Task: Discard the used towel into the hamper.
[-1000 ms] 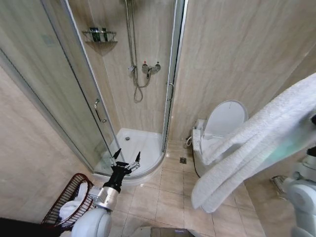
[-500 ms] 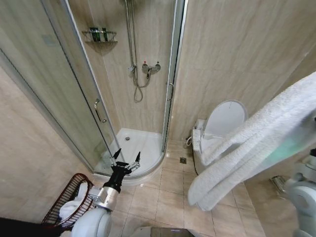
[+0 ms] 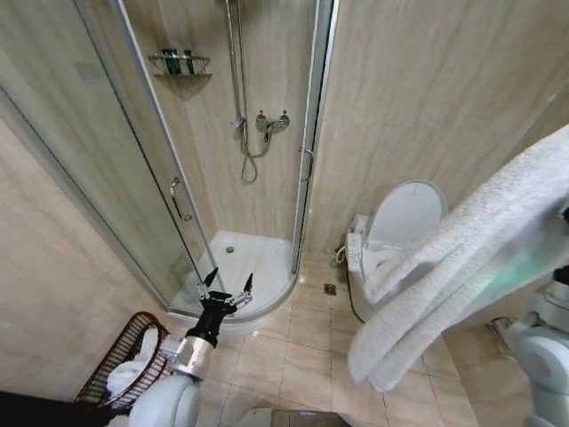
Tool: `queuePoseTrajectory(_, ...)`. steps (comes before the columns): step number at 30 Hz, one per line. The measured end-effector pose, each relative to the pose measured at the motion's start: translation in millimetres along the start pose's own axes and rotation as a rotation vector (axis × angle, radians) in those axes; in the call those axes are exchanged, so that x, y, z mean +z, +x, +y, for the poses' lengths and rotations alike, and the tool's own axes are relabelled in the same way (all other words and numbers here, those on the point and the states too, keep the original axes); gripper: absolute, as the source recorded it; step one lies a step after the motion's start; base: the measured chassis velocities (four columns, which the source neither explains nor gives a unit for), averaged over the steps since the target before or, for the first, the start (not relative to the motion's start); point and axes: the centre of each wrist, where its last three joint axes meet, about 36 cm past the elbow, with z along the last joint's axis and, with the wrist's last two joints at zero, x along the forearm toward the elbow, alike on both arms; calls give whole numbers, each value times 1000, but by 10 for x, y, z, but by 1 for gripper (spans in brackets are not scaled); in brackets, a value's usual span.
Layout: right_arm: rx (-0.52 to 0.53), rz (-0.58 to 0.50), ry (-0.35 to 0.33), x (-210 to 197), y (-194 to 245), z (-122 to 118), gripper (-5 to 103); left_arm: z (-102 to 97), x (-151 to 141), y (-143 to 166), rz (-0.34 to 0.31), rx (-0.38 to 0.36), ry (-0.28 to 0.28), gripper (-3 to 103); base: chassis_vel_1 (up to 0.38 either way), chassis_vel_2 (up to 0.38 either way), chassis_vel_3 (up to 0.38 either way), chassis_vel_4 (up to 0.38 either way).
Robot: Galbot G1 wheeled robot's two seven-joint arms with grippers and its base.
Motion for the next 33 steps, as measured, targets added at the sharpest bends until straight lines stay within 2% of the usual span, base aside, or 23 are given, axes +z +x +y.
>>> queuePoseTrajectory(33,-15,-6,-1,-24,9,38,5,0,0,0,0,0,0,100,100,101,97,95)
